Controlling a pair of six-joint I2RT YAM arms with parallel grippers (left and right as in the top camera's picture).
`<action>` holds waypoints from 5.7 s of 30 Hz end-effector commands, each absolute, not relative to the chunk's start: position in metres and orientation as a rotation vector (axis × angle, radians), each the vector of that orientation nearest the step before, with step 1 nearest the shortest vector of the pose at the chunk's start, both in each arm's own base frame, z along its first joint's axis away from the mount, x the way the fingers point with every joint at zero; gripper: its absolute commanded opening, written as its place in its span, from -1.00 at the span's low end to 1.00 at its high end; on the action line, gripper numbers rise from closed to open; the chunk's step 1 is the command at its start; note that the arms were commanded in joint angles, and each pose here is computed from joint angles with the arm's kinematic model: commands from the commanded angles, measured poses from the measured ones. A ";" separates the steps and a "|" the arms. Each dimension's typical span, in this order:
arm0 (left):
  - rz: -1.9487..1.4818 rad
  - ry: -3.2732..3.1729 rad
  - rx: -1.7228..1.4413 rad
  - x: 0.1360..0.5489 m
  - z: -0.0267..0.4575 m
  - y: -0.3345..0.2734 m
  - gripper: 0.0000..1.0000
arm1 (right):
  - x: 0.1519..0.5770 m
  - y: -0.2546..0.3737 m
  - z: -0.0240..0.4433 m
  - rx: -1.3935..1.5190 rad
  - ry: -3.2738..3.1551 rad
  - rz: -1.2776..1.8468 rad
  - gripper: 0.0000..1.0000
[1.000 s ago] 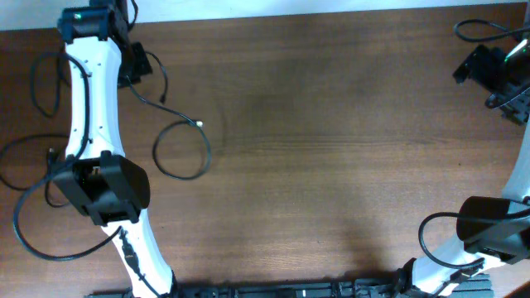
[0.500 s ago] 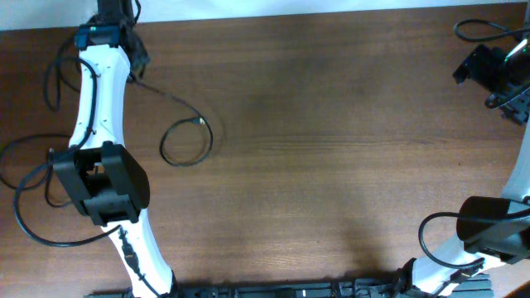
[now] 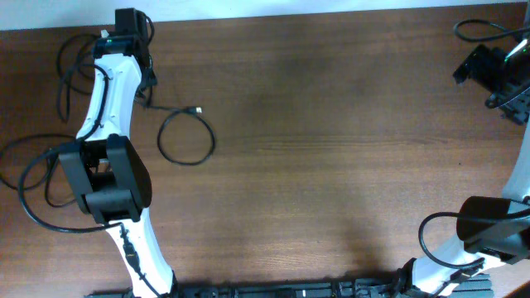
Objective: Untangle cables
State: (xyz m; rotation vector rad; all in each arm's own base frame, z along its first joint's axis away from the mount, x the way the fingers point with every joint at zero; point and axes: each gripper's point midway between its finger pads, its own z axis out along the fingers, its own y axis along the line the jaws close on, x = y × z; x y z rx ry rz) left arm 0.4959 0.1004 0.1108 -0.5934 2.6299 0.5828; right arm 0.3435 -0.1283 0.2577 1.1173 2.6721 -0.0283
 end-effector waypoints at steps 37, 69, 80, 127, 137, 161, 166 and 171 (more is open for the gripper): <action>-0.319 3.219 -0.195 0.404 0.065 -0.084 -0.02 | 0.344 -0.127 0.257 1.123 2.672 -0.024 0.97; 0.123 3.039 -0.545 0.423 0.015 -0.039 -0.71 | 0.344 -0.127 0.257 1.123 2.672 -0.024 0.97; -0.025 2.483 -0.461 0.561 0.181 0.003 0.36 | 0.344 -0.127 0.257 1.123 2.672 -0.024 0.97; 0.430 2.446 -0.988 0.535 -0.019 0.302 -1.00 | 0.344 -0.127 0.257 1.123 2.671 -0.025 0.97; 0.330 2.111 -1.429 0.494 0.053 0.405 -1.00 | 0.344 -0.127 0.257 1.123 2.671 -0.025 0.97; 0.128 2.583 -1.492 0.448 0.008 0.311 -1.00 | 0.344 -0.127 0.257 1.123 2.672 -0.024 0.97; 0.125 2.622 -1.513 0.439 -0.015 0.305 -1.00 | 0.344 -0.127 0.257 1.123 2.671 -0.025 0.97; 0.127 2.594 -1.491 0.446 -0.023 0.309 -1.00 | 0.344 -0.127 0.257 1.123 2.672 -0.024 0.96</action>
